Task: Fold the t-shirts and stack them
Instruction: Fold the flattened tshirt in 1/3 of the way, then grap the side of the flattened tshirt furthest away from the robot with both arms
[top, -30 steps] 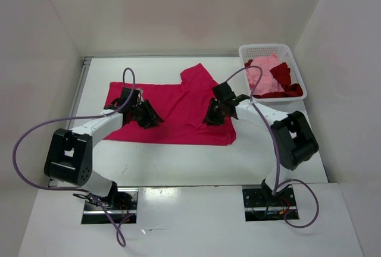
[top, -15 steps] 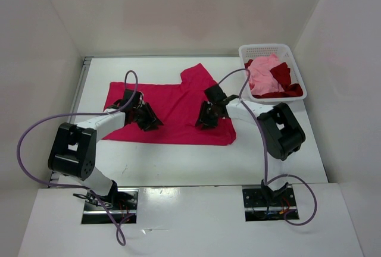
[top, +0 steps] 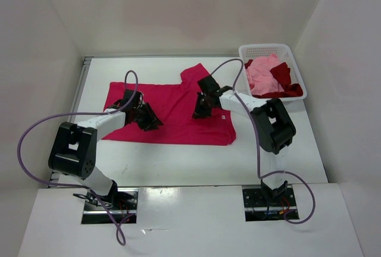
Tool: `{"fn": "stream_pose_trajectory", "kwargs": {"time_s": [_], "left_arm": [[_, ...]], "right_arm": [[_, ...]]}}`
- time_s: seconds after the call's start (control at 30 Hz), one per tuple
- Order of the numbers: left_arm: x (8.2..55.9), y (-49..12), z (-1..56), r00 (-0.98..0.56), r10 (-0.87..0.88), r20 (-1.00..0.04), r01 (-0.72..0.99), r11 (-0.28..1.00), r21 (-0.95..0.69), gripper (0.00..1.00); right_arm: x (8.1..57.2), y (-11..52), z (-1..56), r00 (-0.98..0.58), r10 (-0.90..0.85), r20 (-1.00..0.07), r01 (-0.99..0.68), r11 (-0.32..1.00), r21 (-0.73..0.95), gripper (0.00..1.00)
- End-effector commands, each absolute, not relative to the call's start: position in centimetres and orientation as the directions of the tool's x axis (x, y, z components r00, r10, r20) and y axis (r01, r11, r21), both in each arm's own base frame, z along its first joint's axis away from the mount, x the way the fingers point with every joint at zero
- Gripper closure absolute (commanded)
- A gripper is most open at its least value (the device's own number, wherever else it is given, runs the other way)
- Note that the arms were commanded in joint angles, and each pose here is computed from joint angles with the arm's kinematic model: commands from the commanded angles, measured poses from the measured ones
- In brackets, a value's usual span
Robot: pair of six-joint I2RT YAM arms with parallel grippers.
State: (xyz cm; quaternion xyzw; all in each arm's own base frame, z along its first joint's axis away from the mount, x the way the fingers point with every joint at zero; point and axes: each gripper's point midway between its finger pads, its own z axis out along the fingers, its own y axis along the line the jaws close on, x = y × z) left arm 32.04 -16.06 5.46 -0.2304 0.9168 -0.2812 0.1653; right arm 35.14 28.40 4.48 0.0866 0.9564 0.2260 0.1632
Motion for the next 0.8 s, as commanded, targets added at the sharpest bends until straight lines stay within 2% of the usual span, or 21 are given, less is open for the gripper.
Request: {"fn": "stream_pose_trajectory", "kwargs": {"time_s": [0.0, 0.03, 0.07, 0.13, 0.23, 0.37, 0.43, 0.6, 0.73, 0.77], "left_arm": [[32.6, -15.8, 5.1, -0.839, -0.51, -0.188, -0.319, 0.742, -0.59, 0.59], [32.5, -15.9, 5.2, -0.842, -0.507, -0.183, -0.316, 0.739, -0.595, 0.59], [32.5, -15.9, 5.2, -0.842, -0.507, -0.183, -0.316, 0.739, -0.595, 0.59], [32.6, -15.6, 5.2, -0.838, -0.515, -0.183, -0.323, 0.736, -0.595, 0.59], [32.8, -15.7, 5.8, -0.835, -0.515, -0.191, -0.316, 0.735, -0.6, 0.59], [33.3, -14.7, 7.0, -0.822, -0.515, -0.243, -0.302, 0.756, -0.581, 0.59], [33.5, -14.2, 7.5, -0.822, -0.497, -0.279, -0.284, 0.781, -0.556, 0.59], [33.5, -13.3, 7.9, -0.819, -0.471, -0.327, -0.264, 0.816, -0.515, 0.59], [32.3, -13.9, 6.7, -0.837, -0.447, -0.314, -0.257, 0.829, -0.497, 0.65], [32.1, -14.2, 6.0, -0.848, -0.437, -0.3, -0.257, 0.834, -0.488, 0.67]], "right_arm": [[37.1, 29.2, 4.8, -0.928, 0.189, -0.321, 0.04, 0.908, 0.417, 0.84], [38.2, 29.6, 5.5, -0.92, 0.177, -0.349, 0.019, 0.911, 0.412, 0.84], [38.1, 29.4, 4.2, -0.933, 0.161, -0.322, 0.025, 0.922, 0.387, 0.82], [39.5, 29.8, 4.9, -0.924, 0.151, -0.351, 0.012, 0.929, 0.37, 0.76], [40.3, 29.7, 5.6, -0.921, 0.133, -0.366, -0.001, 0.939, 0.344, 0.63], [40.4, 28.8, 8.0, -0.892, 0.153, -0.426, 0.002, 0.942, 0.334, 0.61], [40.3, 28.2, 10.6, -0.863, 0.171, -0.476, -0.004, 0.939, 0.344, 0.57], [36.9, 26.4, 11.5, -0.852, 0.21, -0.479, 0.01, 0.922, 0.388, 0.56], [32.7, 28.7, 8.4, -0.907, 0.128, -0.402, -0.047, 0.916, 0.398, 0.88], [32.3, 29.5, 7.8, -0.911, 0.107, -0.398, -0.064, 0.917, 0.394, 0.91]]}}
